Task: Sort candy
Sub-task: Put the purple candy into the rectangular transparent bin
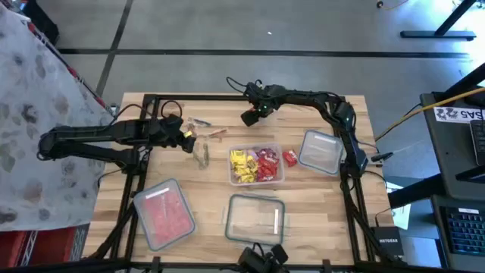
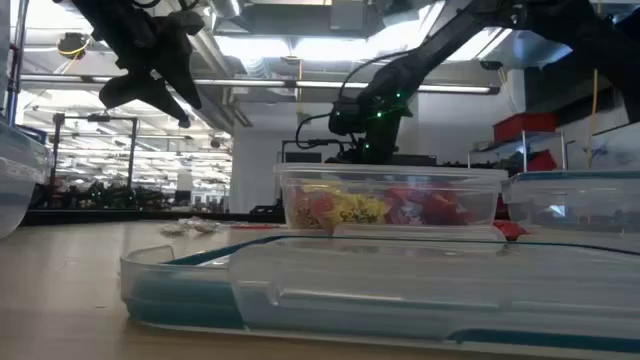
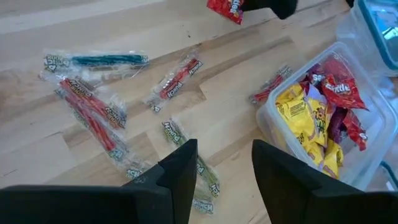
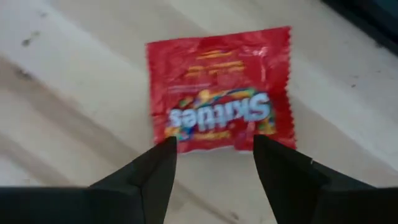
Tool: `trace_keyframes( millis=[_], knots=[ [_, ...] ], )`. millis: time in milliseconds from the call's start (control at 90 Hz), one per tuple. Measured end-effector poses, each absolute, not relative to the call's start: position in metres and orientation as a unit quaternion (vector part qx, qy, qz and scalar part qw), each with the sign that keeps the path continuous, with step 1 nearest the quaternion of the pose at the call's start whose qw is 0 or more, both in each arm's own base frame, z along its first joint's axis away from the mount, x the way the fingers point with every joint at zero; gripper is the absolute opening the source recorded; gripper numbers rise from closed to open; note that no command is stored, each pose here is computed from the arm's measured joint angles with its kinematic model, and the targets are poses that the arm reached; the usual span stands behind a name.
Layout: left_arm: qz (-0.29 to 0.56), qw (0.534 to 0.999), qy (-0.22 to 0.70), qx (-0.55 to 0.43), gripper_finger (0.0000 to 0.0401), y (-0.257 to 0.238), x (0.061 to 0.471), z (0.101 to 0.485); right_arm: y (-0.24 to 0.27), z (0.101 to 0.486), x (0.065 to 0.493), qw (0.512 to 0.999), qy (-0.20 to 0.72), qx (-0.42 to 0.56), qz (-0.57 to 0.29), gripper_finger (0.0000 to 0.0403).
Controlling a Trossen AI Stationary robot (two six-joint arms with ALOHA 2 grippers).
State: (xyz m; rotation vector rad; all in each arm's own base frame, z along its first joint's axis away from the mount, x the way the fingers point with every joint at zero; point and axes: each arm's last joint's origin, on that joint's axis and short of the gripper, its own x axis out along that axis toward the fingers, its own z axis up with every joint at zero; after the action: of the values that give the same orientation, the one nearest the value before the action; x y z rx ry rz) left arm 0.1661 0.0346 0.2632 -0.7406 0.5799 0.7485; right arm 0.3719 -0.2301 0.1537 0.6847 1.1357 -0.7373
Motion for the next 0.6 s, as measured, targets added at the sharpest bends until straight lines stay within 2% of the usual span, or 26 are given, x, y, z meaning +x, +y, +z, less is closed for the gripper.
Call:
trace_keyframes(
  millis=[178, 278, 378, 533, 600],
  knots=[
    [0.352, 0.824, 0.273, -0.349, 0.0136, 0.035, 0.166, 0.263, -0.234, 0.143, 0.374, 0.724, 0.514, 0.317, -0.334, 0.0199],
    [0.352, 0.824, 0.273, -0.350, 0.0136, 0.035, 0.166, 0.263, -0.236, 0.143, 0.372, 0.721, 0.515, 0.324, -0.333, 0.0181],
    [0.352, 0.823, 0.272, -0.352, 0.0136, 0.035, 0.166, 0.263, -0.234, 0.142, 0.370, 0.716, 0.528, 0.318, -0.328, 0.0135],
    [0.351, 0.824, 0.273, -0.352, 0.0136, 0.034, 0.166, 0.263, -0.229, 0.143, 0.368, 0.708, 0.554, 0.298, -0.320, 0.0024],
    [0.351, 0.824, 0.273, -0.352, 0.0136, 0.034, 0.166, 0.263, -0.225, 0.146, 0.364, 0.697, 0.568, 0.296, -0.322, 0.0011]
  ],
)
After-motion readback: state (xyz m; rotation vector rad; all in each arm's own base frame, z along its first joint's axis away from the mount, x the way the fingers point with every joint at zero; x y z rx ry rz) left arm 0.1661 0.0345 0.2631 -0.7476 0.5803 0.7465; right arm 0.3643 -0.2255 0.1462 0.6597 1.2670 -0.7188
